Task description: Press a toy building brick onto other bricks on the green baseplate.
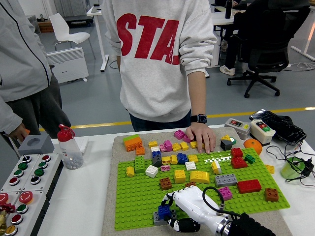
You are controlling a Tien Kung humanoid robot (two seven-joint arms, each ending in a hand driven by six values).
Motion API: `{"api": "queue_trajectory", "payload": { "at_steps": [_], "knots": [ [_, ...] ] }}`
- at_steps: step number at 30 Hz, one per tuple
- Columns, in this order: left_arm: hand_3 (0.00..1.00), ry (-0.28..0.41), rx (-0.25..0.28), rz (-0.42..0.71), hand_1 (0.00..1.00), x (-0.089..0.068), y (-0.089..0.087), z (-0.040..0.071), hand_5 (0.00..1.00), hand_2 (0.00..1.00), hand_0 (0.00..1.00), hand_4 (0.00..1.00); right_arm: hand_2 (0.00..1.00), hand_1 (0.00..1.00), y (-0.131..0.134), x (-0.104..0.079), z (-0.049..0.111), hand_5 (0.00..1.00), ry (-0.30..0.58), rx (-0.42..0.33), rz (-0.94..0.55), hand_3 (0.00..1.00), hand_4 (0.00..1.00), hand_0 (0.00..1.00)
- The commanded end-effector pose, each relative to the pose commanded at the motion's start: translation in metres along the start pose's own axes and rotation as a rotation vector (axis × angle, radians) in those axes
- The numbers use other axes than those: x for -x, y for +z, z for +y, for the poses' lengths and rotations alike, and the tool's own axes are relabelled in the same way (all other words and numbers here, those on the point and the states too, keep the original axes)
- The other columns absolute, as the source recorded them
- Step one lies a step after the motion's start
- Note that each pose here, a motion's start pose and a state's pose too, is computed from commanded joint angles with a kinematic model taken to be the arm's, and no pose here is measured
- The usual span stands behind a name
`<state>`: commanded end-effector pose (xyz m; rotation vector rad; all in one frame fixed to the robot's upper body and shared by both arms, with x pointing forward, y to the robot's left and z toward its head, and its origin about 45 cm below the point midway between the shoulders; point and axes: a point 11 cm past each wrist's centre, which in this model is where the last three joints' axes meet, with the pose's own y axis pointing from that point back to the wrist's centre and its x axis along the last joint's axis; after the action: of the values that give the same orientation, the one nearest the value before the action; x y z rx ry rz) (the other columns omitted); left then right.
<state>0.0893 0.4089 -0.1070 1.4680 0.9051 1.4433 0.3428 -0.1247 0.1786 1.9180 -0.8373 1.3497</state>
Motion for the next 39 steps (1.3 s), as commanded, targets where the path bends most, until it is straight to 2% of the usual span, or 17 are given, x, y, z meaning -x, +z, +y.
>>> {"api": "queue_trajectory", "payload": {
  "at_steps": [24, 36, 37, 39],
  "knots": [
    [0.580, 0.000, 0.002, 0.001, 0.684, -0.0004, 0.0004, 0.0000, 0.998, 0.679, 0.659, 0.293, 0.544, 0.532, -0.0003, 0.0019, 0.0002, 0.208, -0.016, -0.002, 0.014, 0.598, 0.551, 0.480],
    [0.580, 0.000, 0.005, 0.003, 0.683, -0.0008, 0.0021, 0.0002, 0.998, 0.680, 0.659, 0.293, 0.574, 0.554, 0.0023, 0.0011, 0.0007, 0.208, -0.020, 0.006, 0.037, 0.628, 0.594, 0.502],
    [0.580, 0.000, 0.005, 0.003, 0.684, -0.0008, 0.0022, 0.0002, 0.998, 0.679, 0.658, 0.292, 0.594, 0.577, 0.0024, 0.0013, 0.0008, 0.227, -0.022, 0.006, 0.038, 0.666, 0.629, 0.520],
    [0.580, 0.000, 0.005, 0.003, 0.684, -0.0007, 0.0022, 0.0002, 0.998, 0.679, 0.658, 0.292, 0.594, 0.577, 0.0023, 0.0017, 0.0010, 0.227, -0.025, 0.005, 0.040, 0.666, 0.629, 0.520]
  ]
}}
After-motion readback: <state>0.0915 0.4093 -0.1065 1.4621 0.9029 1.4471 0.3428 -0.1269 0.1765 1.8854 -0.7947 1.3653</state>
